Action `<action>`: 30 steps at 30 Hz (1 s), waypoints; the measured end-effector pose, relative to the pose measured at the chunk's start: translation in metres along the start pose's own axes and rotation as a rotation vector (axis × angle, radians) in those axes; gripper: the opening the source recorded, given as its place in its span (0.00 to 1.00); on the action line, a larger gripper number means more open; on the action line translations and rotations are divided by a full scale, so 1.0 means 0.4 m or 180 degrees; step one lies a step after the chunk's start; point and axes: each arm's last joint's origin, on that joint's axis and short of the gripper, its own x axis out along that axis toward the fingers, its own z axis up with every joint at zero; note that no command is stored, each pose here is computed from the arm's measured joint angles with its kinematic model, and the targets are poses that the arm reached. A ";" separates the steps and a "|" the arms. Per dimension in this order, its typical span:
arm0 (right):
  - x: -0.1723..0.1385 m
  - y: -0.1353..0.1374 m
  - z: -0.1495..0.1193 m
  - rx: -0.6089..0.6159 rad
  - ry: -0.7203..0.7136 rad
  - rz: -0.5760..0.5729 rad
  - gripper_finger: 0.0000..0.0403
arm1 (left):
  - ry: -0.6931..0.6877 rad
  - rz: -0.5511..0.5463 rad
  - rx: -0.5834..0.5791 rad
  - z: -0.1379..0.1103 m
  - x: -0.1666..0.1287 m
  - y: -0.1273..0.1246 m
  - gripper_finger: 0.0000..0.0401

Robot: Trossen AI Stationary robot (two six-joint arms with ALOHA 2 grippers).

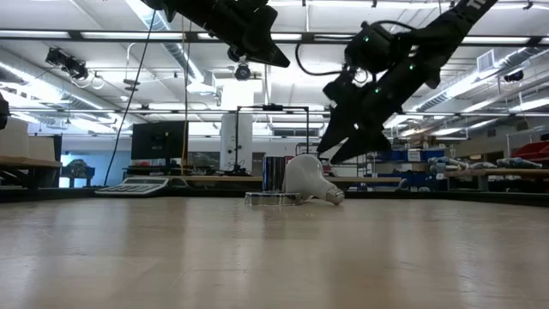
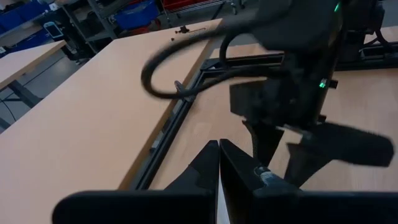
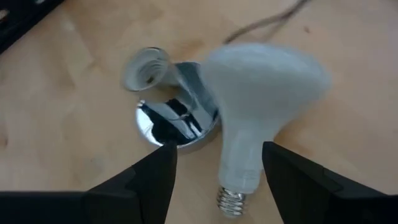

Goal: Screw lightbulb
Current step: Return to Home Position

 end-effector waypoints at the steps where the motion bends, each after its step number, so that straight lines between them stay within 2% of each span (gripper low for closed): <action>1: -0.009 0.005 0.002 -0.0110 -0.0022 0.0024 0.60 | 0.0000 -0.0001 0.0000 0.000 0.000 0.000 0.05; 6: -0.054 0.030 0.005 -0.0634 -0.0070 0.0135 0.56 | -0.0001 -0.0001 -0.0001 0.000 0.000 0.000 0.05; 10: -0.091 0.065 0.000 -0.1067 -0.0149 0.0289 0.49 | -0.0002 -0.0001 -0.0001 0.000 0.000 0.000 0.05; 14: -0.117 0.090 -0.021 -0.1418 -0.0106 0.0395 0.35 | -0.0001 -0.0001 0.0000 0.000 0.000 0.000 0.05; 21: -0.124 0.108 -0.077 -0.1757 -0.0138 0.0550 0.05 | -0.0004 0.0000 0.0000 0.001 0.000 0.000 0.05; 24: -0.123 0.103 -0.110 -0.1918 -0.0223 0.0641 0.03 | -0.0004 0.0000 0.0000 0.001 0.000 0.000 0.05; 30: -0.143 0.063 -0.167 -0.1866 -0.0536 0.0721 0.02 | -0.0006 0.0001 0.0001 0.001 0.000 0.000 0.05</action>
